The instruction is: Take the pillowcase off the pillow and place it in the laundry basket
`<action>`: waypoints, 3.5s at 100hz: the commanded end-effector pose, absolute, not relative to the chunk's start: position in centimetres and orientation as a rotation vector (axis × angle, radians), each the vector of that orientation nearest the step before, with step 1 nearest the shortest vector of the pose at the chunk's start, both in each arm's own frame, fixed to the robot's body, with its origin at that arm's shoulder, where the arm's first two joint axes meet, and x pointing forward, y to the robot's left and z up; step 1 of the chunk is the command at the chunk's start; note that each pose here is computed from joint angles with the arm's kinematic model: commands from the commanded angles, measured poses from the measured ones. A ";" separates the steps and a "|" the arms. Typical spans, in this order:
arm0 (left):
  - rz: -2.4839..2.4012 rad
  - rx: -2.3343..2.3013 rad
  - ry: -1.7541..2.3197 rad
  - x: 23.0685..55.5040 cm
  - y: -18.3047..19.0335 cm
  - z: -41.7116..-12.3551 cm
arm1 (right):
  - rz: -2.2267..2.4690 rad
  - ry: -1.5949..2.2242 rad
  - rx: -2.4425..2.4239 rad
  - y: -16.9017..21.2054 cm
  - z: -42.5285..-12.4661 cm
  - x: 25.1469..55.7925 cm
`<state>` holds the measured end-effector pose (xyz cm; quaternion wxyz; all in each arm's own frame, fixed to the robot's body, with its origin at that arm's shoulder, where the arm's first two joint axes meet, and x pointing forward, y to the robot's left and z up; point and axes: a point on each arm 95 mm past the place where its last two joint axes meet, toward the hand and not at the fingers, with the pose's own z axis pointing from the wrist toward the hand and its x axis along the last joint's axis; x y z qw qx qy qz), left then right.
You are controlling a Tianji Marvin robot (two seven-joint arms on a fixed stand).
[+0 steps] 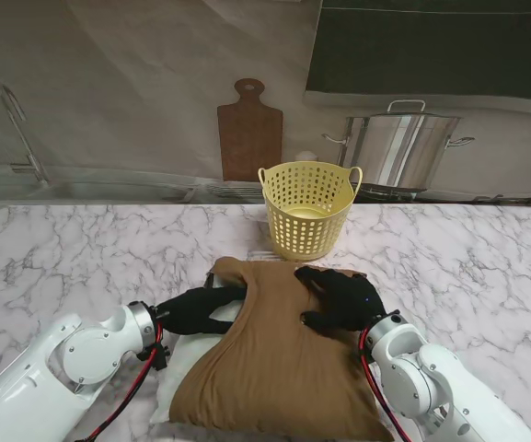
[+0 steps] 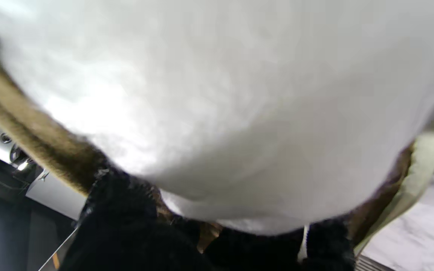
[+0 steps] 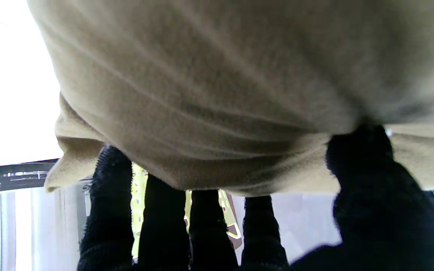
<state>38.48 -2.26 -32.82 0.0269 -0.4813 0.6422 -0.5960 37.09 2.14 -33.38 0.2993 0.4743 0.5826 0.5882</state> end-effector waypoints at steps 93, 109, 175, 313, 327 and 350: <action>-1.570 -1.433 2.331 35.8 -1.4 -37.8 | 1.624 1.510 1.253 3.7 -30.4 39.1; -1.541 -1.436 2.358 35.7 -1.1 -37.7 | 1.569 1.579 1.219 4.3 -31.7 39.8; -1.414 -1.435 2.405 35.7 0.4 -37.4 | 1.513 1.468 1.180 -0.1 -32.8 37.9; -1.771 -1.306 2.204 35.8 -2.0 -33.5 | 1.657 1.500 1.208 2.5 -32.3 38.7; -1.677 -1.315 2.284 36.2 -1.8 -34.9 | 1.669 1.529 1.217 2.5 -31.8 38.8; -1.567 -1.296 2.370 36.1 -1.2 -36.3 | 1.643 1.710 1.166 3.4 -30.9 39.8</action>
